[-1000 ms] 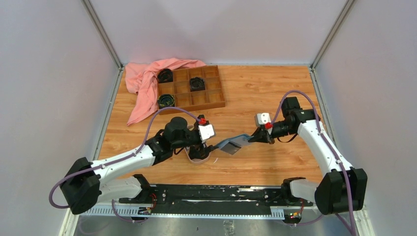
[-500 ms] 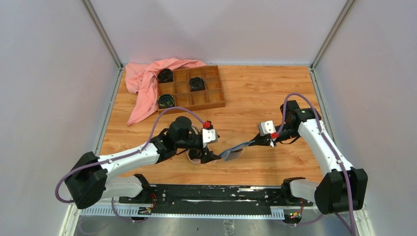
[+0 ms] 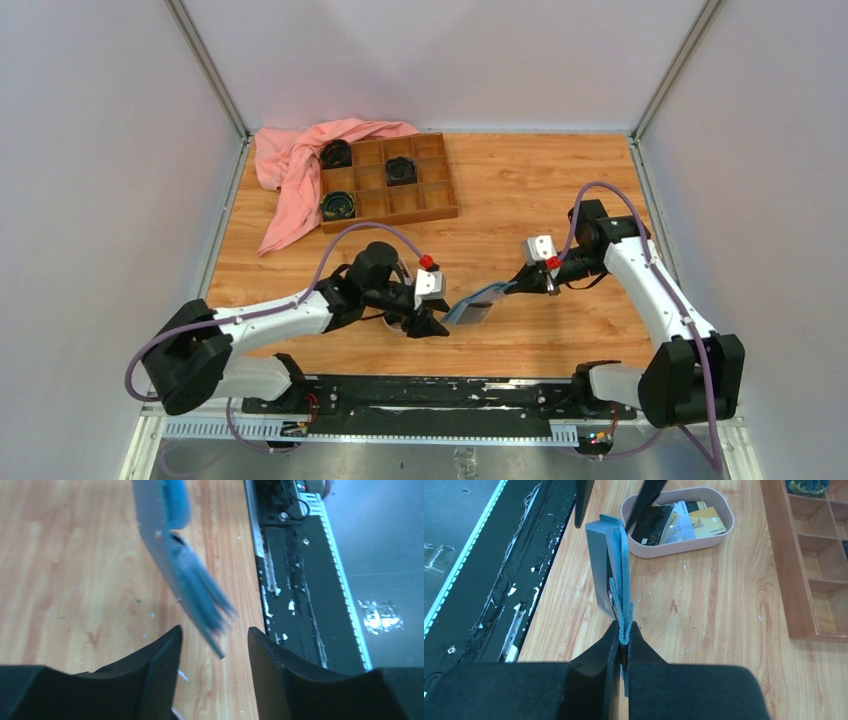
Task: Put the credit cards into the card holder
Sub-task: Close the card holder at the center of the board.
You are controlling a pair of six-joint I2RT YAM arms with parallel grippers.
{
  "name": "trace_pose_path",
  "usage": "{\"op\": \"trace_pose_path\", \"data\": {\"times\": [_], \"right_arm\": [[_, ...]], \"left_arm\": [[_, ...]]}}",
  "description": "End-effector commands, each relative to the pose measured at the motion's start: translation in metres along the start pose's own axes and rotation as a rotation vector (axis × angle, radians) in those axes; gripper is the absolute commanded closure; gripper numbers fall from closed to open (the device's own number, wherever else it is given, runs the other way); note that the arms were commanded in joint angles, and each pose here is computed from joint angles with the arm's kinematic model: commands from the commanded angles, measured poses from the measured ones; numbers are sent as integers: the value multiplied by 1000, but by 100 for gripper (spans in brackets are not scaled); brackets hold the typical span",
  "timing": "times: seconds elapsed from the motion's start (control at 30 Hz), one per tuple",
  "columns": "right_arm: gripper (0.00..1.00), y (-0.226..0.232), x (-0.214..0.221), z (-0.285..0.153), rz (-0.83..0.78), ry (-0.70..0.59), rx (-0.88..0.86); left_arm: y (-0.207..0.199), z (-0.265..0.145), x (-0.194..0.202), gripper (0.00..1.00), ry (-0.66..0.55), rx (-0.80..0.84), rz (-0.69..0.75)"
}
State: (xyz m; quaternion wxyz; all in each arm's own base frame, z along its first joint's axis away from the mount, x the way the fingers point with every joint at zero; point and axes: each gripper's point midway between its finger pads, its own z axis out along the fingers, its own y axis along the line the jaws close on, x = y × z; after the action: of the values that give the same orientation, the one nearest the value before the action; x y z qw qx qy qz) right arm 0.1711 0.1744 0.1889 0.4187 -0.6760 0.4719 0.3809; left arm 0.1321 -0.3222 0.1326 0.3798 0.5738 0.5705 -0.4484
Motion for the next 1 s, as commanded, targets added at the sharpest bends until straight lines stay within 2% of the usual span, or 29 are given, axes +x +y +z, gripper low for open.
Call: {"op": "trace_pose_path", "data": {"times": [0.0, 0.1, 0.23, 0.4, 0.5, 0.73, 0.97], "right_arm": [[100, -12, 1, -1, 124, -16, 37], [100, -12, 9, 0, 192, 3, 35], [100, -16, 21, 1, 282, 34, 47], [100, -14, 37, 7, 446, 106, 32], [100, -9, 47, 13, 549, 132, -5], [100, -1, 68, 29, 807, 161, -143], [96, 2, 101, 34, 1017, 272, -213]], "left_arm": [[-17, 18, -7, 49, 5, 122, -46], [-21, 30, -11, 55, 13, 156, -44], [-23, 42, -24, 57, 3, 192, -27], [-13, 58, -32, 49, 9, 185, -40], [0, 68, -21, 45, 44, 141, -79], [40, 91, 15, 43, 141, -11, -250], [79, 93, 48, 43, 192, -230, -562]]}}
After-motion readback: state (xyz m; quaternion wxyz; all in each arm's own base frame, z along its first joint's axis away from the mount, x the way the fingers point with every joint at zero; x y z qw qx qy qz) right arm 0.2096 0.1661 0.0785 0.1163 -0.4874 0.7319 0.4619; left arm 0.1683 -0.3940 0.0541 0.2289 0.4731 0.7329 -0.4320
